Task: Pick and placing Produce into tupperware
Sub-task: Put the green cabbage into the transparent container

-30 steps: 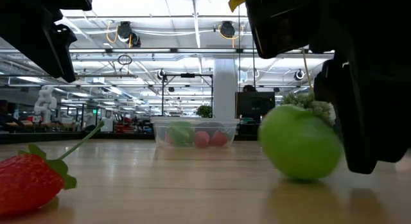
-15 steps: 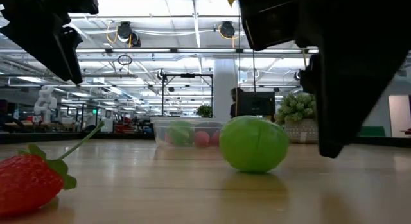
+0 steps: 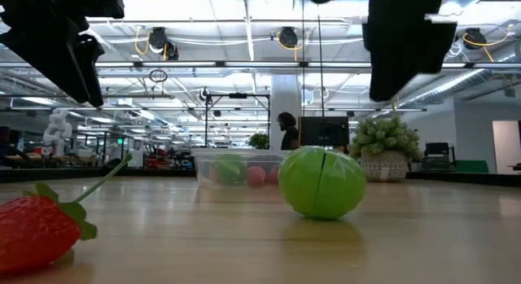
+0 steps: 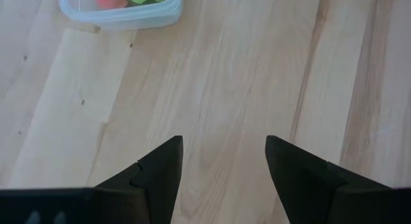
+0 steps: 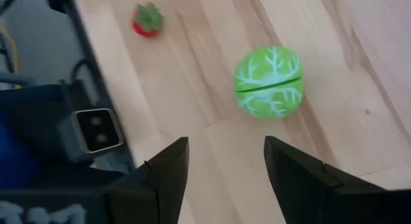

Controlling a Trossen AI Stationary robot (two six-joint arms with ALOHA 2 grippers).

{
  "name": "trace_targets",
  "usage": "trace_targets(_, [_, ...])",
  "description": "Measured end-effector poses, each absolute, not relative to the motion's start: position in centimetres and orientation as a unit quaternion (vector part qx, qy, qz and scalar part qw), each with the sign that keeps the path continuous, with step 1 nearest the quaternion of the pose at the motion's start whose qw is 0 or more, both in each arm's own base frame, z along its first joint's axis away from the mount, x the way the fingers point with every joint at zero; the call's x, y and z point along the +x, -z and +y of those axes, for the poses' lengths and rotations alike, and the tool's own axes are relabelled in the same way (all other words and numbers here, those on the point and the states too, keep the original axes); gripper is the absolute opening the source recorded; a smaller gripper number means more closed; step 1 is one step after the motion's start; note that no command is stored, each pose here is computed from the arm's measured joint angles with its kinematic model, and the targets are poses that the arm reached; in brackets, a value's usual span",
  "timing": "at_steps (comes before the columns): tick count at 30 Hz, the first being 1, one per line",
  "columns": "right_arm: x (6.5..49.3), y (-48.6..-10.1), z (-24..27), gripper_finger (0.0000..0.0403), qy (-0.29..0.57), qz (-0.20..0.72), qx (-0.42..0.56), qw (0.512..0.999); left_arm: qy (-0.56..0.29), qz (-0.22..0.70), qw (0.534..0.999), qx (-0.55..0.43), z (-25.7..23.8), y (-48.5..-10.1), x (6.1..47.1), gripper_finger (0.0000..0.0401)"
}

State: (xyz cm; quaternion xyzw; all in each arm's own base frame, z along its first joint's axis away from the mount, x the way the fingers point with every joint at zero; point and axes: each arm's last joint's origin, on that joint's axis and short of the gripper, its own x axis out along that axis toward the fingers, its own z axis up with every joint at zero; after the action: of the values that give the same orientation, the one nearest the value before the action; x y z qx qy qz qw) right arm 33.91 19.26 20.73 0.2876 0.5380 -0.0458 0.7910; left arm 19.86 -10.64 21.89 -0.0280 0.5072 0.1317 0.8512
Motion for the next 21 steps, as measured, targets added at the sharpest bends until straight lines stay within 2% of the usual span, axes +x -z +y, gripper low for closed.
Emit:
trace_targets(10, [33.5, -22.4, 19.1, 0.0194, 0.017, 0.521, 0.275, 0.808, -0.132, 0.507, 0.851, -0.029, -10.6, -21.9, 19.9, 0.0227])
trace_targets(21, [34.2, -22.4, 17.8, 0.0194, 0.021, 0.528, 0.303, 0.793, -0.132, 0.507, 0.851, -0.028, -10.6, -21.9, 19.9, 0.0227])
